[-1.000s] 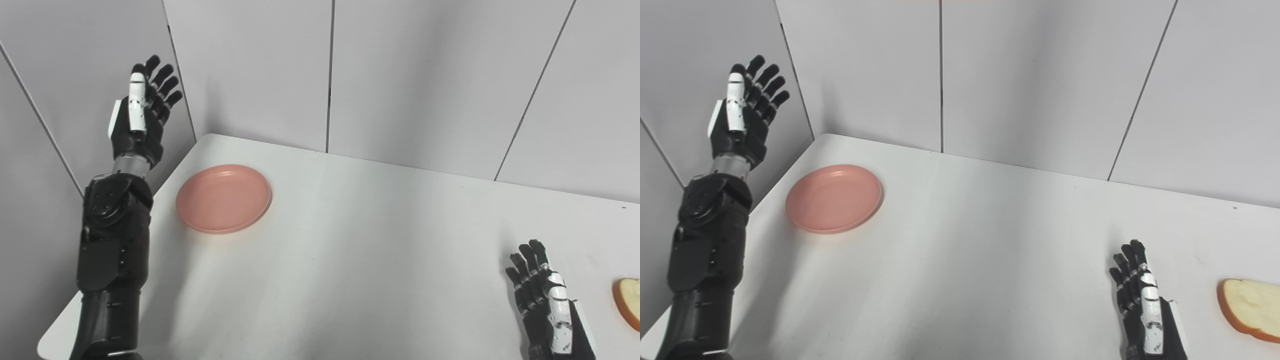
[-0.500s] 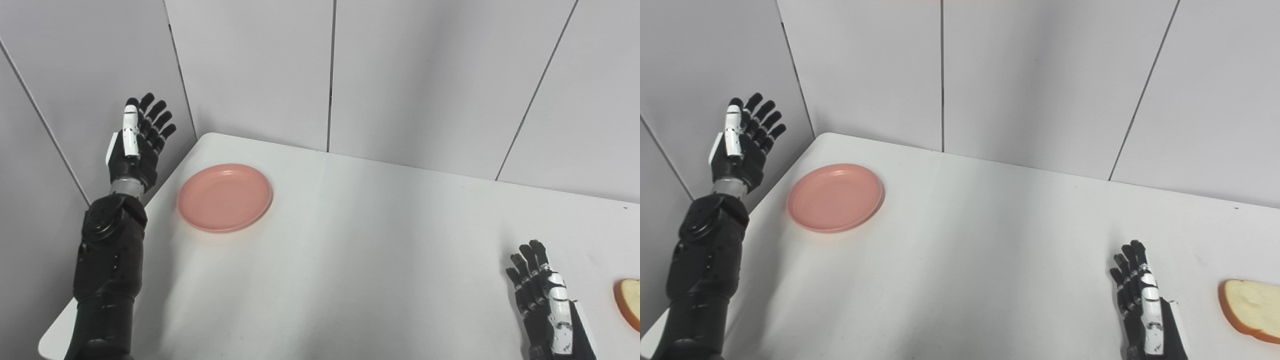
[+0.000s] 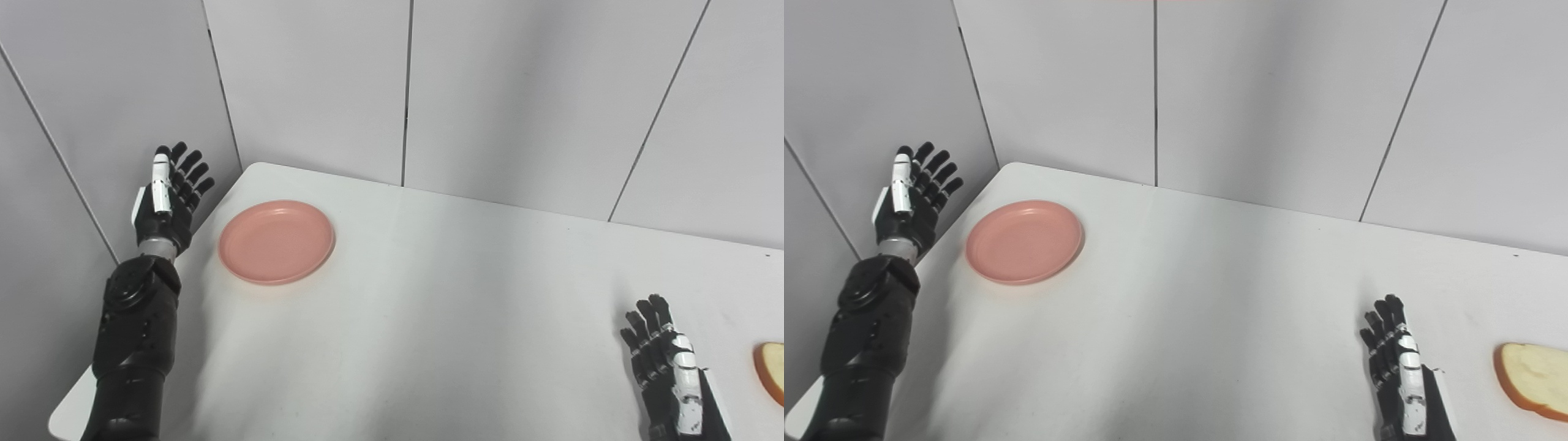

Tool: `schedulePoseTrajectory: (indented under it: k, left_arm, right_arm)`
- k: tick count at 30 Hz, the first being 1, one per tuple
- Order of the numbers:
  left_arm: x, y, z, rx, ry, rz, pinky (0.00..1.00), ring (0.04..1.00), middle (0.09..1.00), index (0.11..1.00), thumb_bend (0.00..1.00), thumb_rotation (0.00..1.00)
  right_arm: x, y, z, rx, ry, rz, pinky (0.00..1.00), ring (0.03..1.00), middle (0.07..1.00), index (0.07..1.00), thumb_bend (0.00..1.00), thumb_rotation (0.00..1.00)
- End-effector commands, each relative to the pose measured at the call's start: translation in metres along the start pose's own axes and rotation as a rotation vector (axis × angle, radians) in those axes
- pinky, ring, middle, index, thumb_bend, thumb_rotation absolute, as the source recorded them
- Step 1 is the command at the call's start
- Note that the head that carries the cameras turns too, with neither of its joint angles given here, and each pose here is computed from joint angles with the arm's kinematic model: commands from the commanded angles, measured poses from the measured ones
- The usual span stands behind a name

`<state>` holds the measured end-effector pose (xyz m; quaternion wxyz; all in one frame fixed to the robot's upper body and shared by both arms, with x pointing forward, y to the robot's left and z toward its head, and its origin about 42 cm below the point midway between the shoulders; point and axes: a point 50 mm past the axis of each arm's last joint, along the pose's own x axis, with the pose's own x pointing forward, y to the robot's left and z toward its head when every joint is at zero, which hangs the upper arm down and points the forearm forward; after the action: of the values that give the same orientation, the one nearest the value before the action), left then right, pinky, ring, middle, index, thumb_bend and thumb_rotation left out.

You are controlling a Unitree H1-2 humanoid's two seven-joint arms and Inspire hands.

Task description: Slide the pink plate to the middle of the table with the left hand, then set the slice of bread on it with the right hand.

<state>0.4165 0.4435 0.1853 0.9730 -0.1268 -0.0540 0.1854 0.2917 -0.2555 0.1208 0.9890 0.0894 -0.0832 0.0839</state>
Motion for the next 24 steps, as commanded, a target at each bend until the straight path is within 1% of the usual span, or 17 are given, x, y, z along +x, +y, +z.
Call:
schedulePoseTrajectory:
  k: [1, 6, 11, 15, 17, 24]
  left_arm:
    - [0.014, 0.003, 0.028, 0.014, -0.083, 0.003, 0.9, 0.899, 0.887, 0.893, 0.41, 1.0]
    - [0.011, 0.006, 0.02, -0.015, -0.051, -0.003, 0.95, 0.929, 0.911, 0.918, 0.36, 1.0]
    - [0.01, 0.007, 0.013, -0.023, -0.033, 0.018, 0.91, 0.916, 0.903, 0.908, 0.36, 1.0]
    - [0.008, 0.003, 0.01, -0.016, -0.025, 0.026, 0.91, 0.909, 0.894, 0.899, 0.35, 1.0]
    - [0.008, 0.002, 0.007, -0.021, -0.015, 0.029, 0.91, 0.907, 0.891, 0.892, 0.36, 1.0]
    - [0.003, 0.0, -0.008, -0.015, 0.017, 0.043, 0.91, 0.904, 0.885, 0.883, 0.36, 1.0]
  right_arm:
    - [-0.03, -0.004, -0.032, 0.029, 0.127, -0.04, 1.0, 1.0, 1.0, 1.0, 0.36, 1.0]
    - [-0.03, -0.003, -0.033, 0.042, 0.119, -0.049, 1.0, 1.0, 1.0, 1.0, 0.35, 1.0]
    - [-0.03, -0.003, -0.032, 0.034, 0.116, -0.04, 1.0, 1.0, 1.0, 1.0, 0.34, 1.0]
    - [-0.031, -0.004, -0.033, 0.029, 0.12, -0.045, 1.0, 1.0, 1.0, 1.0, 0.37, 1.0]
    - [-0.031, -0.004, -0.033, 0.031, 0.125, -0.046, 1.0, 1.0, 1.0, 1.0, 0.38, 1.0]
    - [-0.03, -0.002, -0.031, 0.028, 0.126, -0.048, 1.0, 1.0, 1.0, 1.0, 0.37, 1.0]
